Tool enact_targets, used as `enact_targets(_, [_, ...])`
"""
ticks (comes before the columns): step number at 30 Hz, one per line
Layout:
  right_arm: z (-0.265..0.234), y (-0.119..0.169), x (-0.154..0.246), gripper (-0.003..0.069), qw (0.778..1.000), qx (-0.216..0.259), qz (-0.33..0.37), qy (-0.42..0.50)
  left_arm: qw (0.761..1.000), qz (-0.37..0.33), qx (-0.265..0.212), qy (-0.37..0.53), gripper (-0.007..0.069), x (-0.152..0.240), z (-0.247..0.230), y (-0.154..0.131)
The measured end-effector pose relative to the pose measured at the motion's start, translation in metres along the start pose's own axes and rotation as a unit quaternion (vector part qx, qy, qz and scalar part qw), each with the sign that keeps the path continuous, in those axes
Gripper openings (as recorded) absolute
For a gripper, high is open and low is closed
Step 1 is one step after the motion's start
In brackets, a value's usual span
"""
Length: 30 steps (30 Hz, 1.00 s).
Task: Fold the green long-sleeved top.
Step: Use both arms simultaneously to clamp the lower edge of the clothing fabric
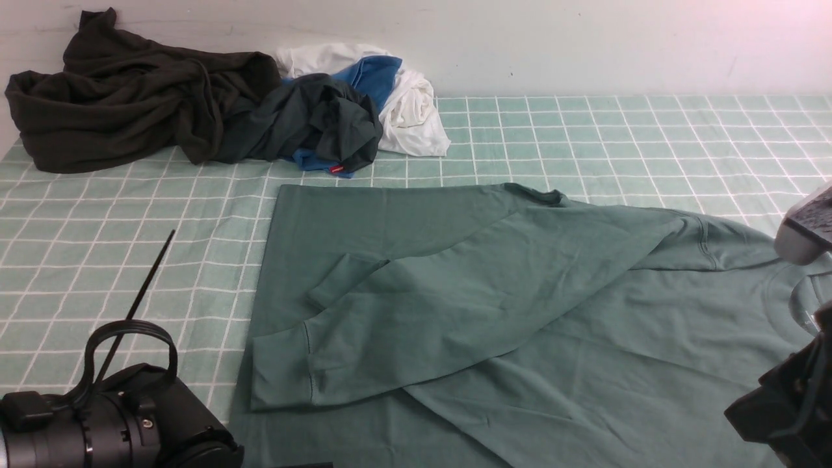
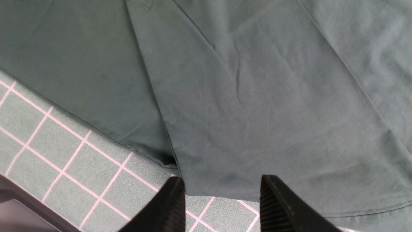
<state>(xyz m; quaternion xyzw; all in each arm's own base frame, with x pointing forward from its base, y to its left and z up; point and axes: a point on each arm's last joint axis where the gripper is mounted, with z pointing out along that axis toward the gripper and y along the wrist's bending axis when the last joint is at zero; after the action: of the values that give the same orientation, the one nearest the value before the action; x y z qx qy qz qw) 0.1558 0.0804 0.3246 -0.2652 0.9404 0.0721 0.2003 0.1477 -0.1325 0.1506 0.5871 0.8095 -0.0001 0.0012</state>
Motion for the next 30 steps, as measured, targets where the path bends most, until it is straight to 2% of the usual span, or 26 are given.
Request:
enact_targets(3, [0.000,0.000,0.000,0.0304,1.000,0.000,0.000,0.000,1.000,-0.001,-0.001,-0.001,0.0245,-0.001,-0.001,0.001])
enact_targets(4, [0.000,0.000,0.000,0.0304,1.000,0.000,0.000,0.000,1.000,-0.007,0.000,0.000,0.0180,-0.002,-0.002,0.001])
enact_targets(7, [0.000,0.000,0.000,0.0304,1.000,0.000,-0.004,0.000,1.000,-0.018,0.002,0.004,0.0055,-0.002,-0.003,0.001])
enact_targets(9, [0.000,0.000,0.000,0.0304,1.000,0.000,-0.006,0.000,1.000,-0.020,0.003,0.005,0.0018,-0.001,-0.003,0.001])
enact_targets(15, [0.000,0.000,0.000,0.0304,1.000,0.000,-0.014,0.000,0.999,-0.034,0.002,0.003,0.0006,-0.002,-0.014,0.001])
enact_targets(18, [0.000,0.000,0.000,0.0304,0.999,-0.001,-0.034,0.000,0.997,-0.074,-0.010,0.002,0.0006,0.001,-0.036,0.002])
enact_targets(21, [0.000,0.003,0.000,0.0304,0.997,-0.012,-0.072,-0.003,0.993,-0.114,-0.030,0.003,0.0006,0.012,-0.053,-0.001])
enact_targets(26, [0.012,0.005,0.001,0.0309,0.990,-0.038,-0.139,0.015,0.991,-0.114,-0.045,0.047,0.0006,0.037,-0.051,-0.008])
enact_targets(30, [0.043,0.006,0.018,0.0352,0.978,-0.062,-0.183,0.072,0.989,-0.119,-0.036,0.078,0.0006,0.051,-0.038,-0.012])
